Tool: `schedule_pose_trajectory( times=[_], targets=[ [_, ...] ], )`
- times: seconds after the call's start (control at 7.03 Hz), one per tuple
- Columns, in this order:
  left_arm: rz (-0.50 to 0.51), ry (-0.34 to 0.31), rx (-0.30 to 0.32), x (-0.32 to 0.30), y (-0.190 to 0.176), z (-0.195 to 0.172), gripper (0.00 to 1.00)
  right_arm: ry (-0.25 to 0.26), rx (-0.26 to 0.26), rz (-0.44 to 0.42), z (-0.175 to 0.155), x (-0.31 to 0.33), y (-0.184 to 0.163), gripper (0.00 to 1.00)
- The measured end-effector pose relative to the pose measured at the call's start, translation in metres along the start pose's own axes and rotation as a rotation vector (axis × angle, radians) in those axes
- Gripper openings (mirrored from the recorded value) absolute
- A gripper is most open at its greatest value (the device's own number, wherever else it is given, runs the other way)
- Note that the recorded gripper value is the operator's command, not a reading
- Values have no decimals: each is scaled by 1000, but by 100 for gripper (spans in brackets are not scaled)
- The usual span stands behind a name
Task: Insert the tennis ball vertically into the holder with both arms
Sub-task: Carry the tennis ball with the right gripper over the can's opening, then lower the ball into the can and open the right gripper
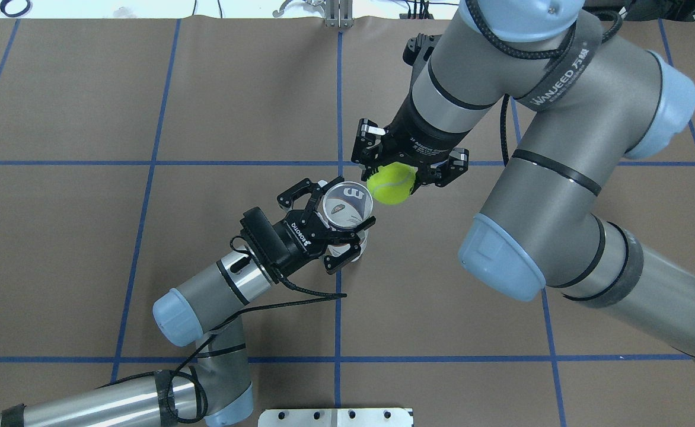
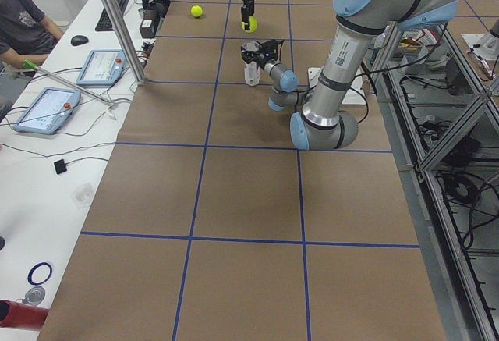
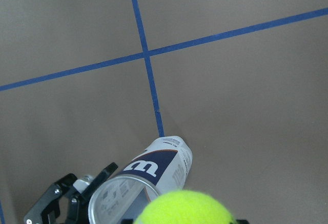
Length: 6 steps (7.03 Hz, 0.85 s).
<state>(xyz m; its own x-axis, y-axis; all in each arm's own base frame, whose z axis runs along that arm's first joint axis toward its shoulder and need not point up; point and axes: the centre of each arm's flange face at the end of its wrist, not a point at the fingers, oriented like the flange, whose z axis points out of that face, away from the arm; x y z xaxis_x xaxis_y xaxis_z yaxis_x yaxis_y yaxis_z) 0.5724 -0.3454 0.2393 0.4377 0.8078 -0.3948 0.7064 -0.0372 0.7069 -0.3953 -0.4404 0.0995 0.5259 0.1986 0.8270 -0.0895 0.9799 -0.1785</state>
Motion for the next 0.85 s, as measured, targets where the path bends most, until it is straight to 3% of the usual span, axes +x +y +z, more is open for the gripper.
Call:
schedule_pose_trajectory(
  times=[0.85],
  targets=[
    [-5,6,-3,4,3,-2,88,8,-9,18,27,-32,17,0]
  ],
)
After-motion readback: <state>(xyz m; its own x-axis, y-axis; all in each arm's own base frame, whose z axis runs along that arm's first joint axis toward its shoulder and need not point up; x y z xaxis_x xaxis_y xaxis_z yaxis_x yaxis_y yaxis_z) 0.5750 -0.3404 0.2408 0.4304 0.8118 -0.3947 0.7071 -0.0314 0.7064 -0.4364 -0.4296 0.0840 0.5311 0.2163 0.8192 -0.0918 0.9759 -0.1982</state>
